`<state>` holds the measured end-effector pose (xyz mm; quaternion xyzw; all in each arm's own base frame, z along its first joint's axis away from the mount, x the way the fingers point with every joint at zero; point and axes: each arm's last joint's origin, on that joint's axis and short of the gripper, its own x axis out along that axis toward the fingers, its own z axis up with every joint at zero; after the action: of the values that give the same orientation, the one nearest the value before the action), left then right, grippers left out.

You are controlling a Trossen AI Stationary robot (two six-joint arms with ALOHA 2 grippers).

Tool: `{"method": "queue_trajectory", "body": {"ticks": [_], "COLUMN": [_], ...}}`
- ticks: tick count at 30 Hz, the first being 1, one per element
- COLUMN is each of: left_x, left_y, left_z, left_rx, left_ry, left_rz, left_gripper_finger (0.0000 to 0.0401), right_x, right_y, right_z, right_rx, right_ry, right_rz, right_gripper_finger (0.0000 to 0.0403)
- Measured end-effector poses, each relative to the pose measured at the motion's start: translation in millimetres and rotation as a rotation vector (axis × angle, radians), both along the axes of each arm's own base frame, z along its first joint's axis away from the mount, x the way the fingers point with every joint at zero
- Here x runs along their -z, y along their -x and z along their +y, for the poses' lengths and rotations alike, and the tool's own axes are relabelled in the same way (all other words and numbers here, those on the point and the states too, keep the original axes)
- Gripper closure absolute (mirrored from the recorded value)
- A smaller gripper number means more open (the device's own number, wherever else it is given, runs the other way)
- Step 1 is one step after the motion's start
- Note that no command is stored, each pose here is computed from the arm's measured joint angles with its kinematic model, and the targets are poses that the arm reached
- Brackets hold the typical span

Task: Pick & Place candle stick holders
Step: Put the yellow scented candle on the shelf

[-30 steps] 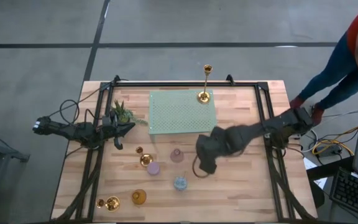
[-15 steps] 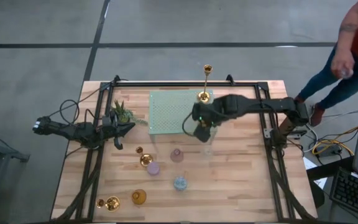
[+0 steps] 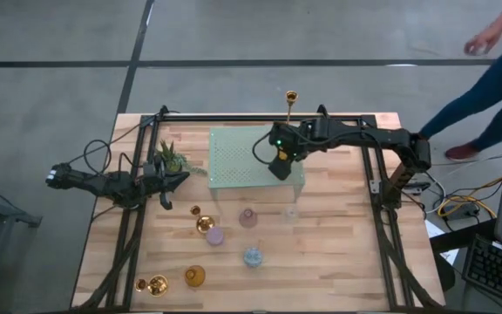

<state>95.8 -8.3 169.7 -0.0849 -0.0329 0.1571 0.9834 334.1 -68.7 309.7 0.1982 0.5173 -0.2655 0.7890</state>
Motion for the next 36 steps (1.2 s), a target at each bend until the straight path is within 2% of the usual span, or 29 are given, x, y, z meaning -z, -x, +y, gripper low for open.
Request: {"method": "queue_trajectory", "body": {"ticks": [9, 22, 36], "left_x": [0, 0, 0], "left_y": [0, 0, 0], "left_z": [0, 0, 0], "left_rx": [0.0, 0.0, 0.0], "left_ry": [0.0, 0.0, 0.0], "left_rz": [0.0, 0.0, 0.0], "left_gripper_finger": [0.0398, 0.0398, 0.0398], "right_x": [4, 14, 8], "right_y": [3, 4, 9], "right_z": [-12, -18, -17], "right_rx": [0.048, 0.064, 0.049], "right_ry": [0.0, -0.003, 0.001], "right_rz": [0.008, 0.031, 0.031], "right_gripper_finger": [0.0093, 0.0077, 0.0035]}}
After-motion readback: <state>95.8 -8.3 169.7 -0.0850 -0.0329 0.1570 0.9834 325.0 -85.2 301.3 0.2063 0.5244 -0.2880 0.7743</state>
